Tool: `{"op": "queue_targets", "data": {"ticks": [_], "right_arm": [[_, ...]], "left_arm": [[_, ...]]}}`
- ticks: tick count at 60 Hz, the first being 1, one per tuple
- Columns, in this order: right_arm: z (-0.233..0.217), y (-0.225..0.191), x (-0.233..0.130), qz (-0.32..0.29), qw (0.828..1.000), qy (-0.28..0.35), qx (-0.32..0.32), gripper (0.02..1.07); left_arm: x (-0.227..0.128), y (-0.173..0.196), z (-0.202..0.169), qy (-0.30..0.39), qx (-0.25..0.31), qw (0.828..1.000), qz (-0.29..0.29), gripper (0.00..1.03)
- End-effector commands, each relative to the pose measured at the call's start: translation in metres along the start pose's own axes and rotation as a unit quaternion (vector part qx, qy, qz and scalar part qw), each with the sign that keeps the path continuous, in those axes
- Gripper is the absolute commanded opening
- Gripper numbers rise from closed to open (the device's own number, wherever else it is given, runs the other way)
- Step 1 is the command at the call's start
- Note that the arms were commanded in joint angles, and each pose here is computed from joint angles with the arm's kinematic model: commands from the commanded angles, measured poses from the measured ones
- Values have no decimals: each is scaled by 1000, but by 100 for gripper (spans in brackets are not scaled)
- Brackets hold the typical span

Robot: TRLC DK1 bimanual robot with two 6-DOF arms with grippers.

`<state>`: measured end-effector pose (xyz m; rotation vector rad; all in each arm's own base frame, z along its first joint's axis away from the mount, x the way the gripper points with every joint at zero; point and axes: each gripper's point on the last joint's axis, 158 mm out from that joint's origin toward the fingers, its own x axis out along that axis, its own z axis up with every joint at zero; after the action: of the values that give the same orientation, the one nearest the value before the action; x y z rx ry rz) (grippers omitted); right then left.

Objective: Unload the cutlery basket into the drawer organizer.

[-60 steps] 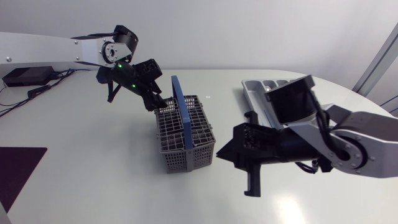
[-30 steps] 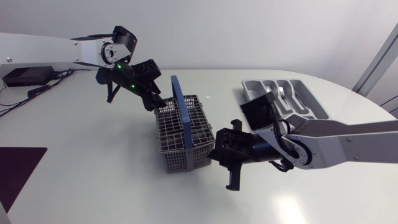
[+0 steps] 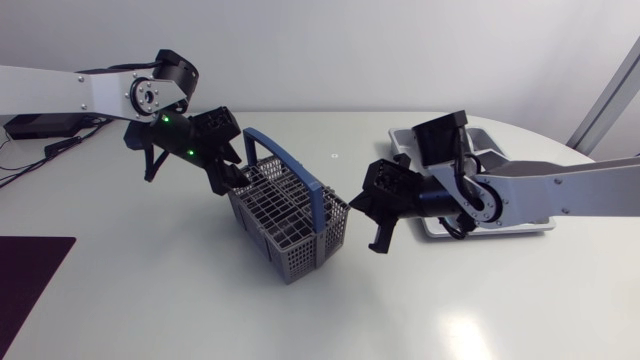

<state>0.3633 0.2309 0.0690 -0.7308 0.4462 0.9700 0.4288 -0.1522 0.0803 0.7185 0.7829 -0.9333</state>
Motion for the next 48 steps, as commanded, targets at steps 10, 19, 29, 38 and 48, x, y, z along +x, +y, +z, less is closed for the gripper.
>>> {"op": "queue_targets", "data": {"ticks": [10,19,29,38,48], "right_arm": [[-1,-18,-13,-23,1000,-5,17,7],[1,-1,-35,-19,1000,-12,13,7],[-5,20,-48,-8,1000,-9,11,7],[-12,41,-46,12,1000,-5,8,7],[-12,63,-40,38,999,-2,4,7]], "left_arm": [[-23,-47,6,-6,36,999,-19,83],[-60,-23,15,-32,30,999,31,83],[-66,-14,-6,-20,16,999,36,83],[-44,-3,-37,7,5,1000,20,83],[-20,7,-56,26,-13,1000,0,83]]}}
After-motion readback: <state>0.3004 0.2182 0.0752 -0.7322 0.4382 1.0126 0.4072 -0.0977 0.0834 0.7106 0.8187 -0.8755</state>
